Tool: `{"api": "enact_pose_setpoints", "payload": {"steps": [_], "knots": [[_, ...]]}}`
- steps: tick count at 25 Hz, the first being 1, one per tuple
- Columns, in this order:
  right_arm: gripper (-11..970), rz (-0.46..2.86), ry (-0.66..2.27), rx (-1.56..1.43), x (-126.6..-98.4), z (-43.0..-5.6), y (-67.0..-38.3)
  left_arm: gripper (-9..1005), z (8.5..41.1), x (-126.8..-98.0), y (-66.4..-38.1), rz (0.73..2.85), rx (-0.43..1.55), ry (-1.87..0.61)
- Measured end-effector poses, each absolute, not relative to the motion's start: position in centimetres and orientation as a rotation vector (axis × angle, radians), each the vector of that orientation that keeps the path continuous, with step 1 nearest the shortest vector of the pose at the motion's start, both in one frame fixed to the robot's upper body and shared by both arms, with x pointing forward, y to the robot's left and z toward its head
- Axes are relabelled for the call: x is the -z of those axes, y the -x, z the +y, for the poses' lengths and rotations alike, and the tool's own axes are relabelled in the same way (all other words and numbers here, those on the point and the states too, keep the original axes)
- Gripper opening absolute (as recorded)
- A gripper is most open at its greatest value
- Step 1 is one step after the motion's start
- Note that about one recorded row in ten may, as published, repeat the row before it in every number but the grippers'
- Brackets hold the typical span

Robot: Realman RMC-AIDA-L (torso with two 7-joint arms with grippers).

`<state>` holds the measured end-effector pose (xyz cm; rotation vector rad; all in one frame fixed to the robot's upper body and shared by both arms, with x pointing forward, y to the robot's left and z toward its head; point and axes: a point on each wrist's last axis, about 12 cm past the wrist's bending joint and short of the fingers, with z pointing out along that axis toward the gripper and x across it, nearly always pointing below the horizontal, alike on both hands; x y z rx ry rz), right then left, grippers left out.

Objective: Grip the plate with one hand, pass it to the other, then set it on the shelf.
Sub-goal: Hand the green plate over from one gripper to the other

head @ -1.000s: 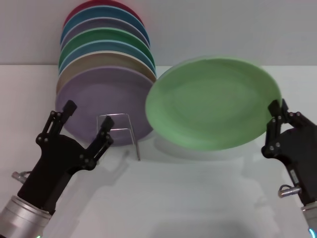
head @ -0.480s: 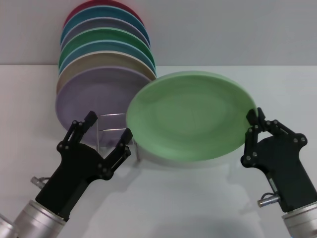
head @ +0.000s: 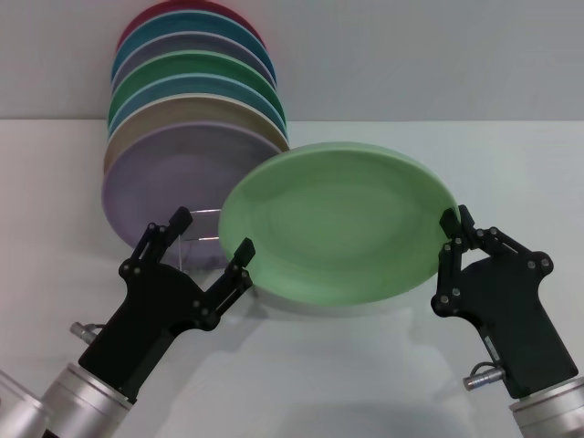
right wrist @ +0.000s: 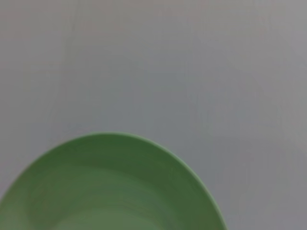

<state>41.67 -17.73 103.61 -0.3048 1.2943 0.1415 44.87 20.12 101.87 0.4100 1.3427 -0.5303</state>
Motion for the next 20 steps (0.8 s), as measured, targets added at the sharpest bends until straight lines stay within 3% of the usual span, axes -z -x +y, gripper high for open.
{"api": "enact_pose_setpoints", "payload": {"steps": [20], "knots": [[60, 1.278, 0.396, 0.088, -104.5, -15.6, -39.1, 790, 19.9, -101.8, -45.0, 1.356, 0.533, -0.418]]}}
